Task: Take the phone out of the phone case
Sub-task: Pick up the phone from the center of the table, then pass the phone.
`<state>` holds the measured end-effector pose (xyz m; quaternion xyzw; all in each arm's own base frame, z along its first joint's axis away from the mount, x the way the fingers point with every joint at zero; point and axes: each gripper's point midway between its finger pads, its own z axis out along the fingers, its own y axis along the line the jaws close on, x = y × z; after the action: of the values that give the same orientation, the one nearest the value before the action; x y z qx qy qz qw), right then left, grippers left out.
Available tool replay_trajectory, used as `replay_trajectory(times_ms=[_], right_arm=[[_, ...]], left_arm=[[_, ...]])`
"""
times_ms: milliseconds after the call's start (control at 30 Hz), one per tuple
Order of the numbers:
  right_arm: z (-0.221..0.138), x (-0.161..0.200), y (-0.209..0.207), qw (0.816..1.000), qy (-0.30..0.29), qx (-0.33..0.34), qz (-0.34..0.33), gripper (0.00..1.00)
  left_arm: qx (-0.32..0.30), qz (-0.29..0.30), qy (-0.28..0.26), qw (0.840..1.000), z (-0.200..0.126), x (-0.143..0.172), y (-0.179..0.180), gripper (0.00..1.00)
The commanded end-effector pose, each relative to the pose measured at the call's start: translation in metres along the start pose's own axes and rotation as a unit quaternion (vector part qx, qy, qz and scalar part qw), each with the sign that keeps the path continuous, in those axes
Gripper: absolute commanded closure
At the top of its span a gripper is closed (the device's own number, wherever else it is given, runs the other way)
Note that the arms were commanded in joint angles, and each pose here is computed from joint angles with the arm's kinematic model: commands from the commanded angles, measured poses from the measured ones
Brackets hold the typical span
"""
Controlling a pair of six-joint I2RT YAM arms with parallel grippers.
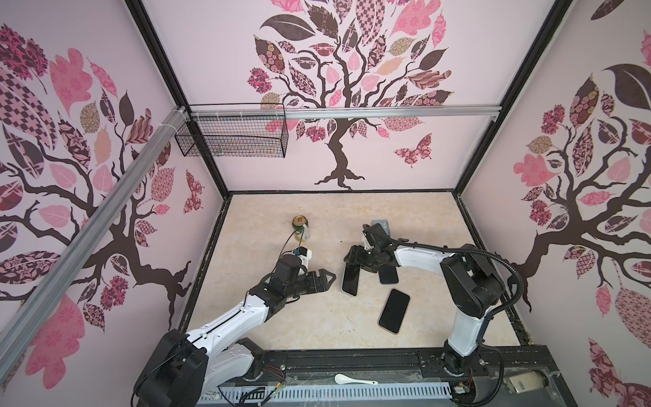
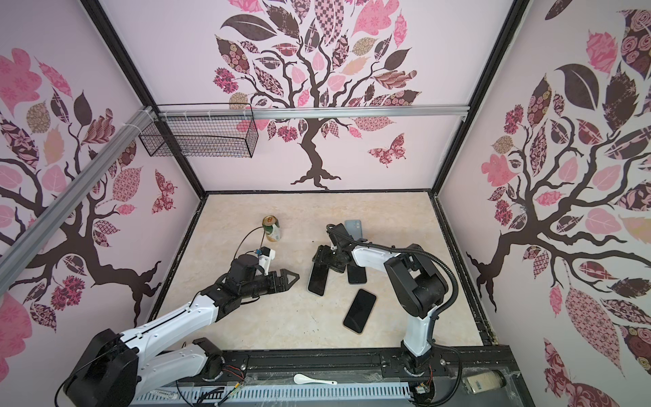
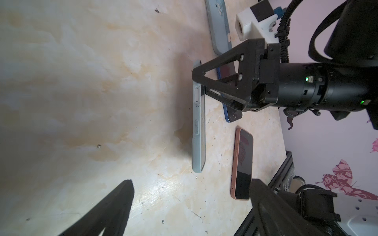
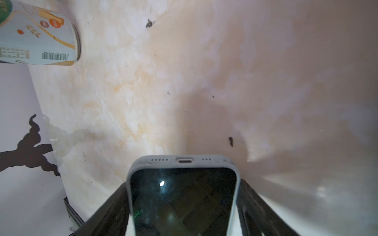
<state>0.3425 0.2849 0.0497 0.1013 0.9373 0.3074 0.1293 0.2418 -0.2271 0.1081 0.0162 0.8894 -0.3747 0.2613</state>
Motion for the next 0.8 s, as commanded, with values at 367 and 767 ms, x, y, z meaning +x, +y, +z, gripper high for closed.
replay_trajectory(times_ms=[367,767], right_arm=[[-0.035,-0.006,0.054,0.982,-0.023,-0.151,0.107,0.36],[-0.038,-0.002,0.059,0.975,-0.011,-0.175,0.136,0.38]], left_arm=[[0.002,0.018,-0.027,0.999,0.027,-0.013,-0.006,0.20],[0.012,0.029,-0.025,0.999,0.034,-0.013,-0.010,0.51]])
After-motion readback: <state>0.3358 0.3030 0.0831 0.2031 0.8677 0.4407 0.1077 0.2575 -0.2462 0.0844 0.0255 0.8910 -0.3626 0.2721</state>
